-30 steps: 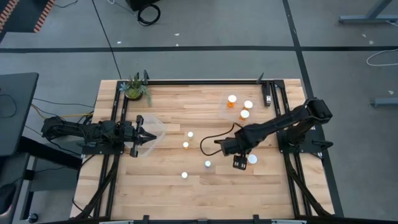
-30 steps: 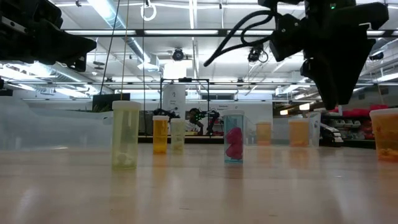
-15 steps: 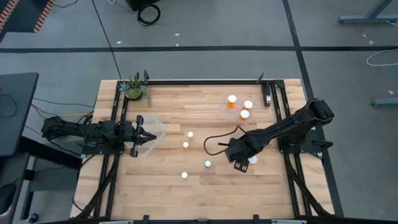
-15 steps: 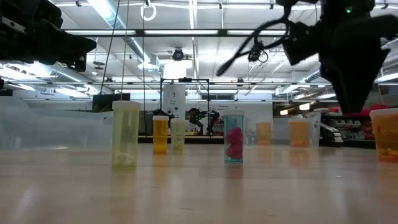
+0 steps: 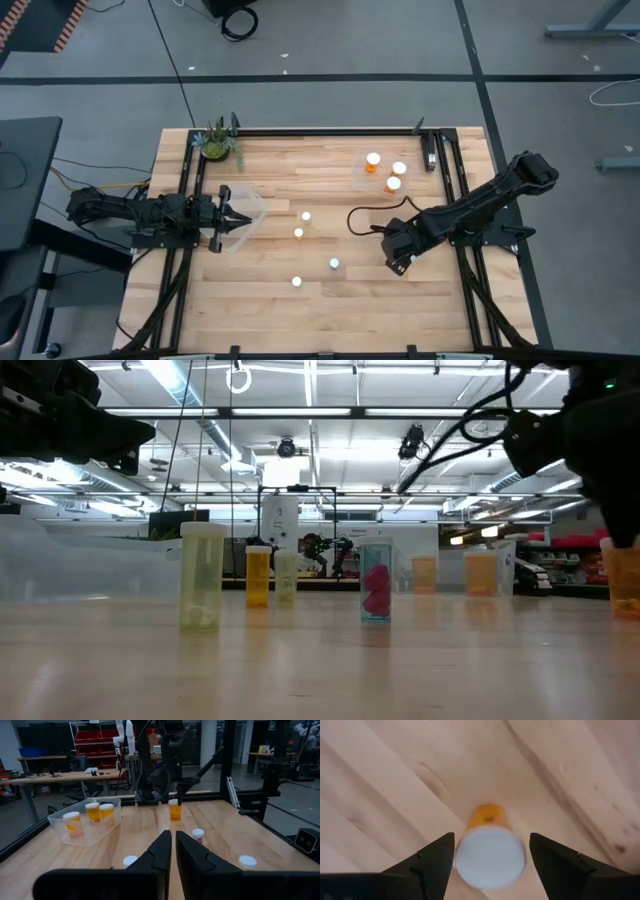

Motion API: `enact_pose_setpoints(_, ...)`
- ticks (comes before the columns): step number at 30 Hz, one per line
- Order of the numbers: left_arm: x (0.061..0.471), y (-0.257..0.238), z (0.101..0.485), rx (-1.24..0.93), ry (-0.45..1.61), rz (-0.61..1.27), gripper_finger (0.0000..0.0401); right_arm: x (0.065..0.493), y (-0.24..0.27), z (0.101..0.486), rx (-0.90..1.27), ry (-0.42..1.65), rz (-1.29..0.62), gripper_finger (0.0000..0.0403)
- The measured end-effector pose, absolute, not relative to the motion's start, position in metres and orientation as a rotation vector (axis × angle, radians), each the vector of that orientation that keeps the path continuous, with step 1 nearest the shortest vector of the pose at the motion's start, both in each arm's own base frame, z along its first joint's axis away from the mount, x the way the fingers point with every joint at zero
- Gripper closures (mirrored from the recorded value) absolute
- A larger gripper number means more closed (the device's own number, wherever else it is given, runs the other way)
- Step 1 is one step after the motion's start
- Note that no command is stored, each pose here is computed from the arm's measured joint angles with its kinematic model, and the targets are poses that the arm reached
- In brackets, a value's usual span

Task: Pick and place medicine bottles into bin by pill shape (circle, oval)
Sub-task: Put the big orange pill bottle into the right transparent bin

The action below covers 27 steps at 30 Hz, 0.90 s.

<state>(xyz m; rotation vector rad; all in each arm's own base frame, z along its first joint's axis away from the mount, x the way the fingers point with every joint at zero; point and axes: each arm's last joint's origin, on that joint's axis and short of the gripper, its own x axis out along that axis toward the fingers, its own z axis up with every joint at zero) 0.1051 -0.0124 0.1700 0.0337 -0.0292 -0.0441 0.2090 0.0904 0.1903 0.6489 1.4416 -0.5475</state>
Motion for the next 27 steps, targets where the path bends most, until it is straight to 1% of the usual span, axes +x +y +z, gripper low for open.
enact_pose_setpoints(4, 0.105, -0.012, 0.17, 0.033, -0.029, -0.044, 0.0373, 0.202, 0.095, 0.185, 0.659, 1.464, -0.54, 0.0138)
enact_pose_setpoints(9, 0.105, -0.012, 0.17, 0.033, -0.029, -0.044, 0.0367, 0.202, 0.099, 0.184, 0.661, 1.453, -0.51, 0.014)
enact_pose_setpoints(17, 0.105, -0.012, 0.17, 0.033, -0.029, -0.044, 0.0365, 0.202, 0.099, 0.184, 0.655, 1.447, -0.514, 0.0166)
enact_pose_setpoints(21, 0.105, -0.012, 0.17, 0.034, -0.029, -0.044, 0.037, 0.203, 0.098, 0.184, 0.641, 1.449, -0.502, 0.0167)
enact_pose_setpoints(27, 0.105, -0.012, 0.17, 0.033, -0.029, -0.044, 0.0372, 0.213, 0.088, 0.199, 0.584, 1.43, -0.485, 0.0164)
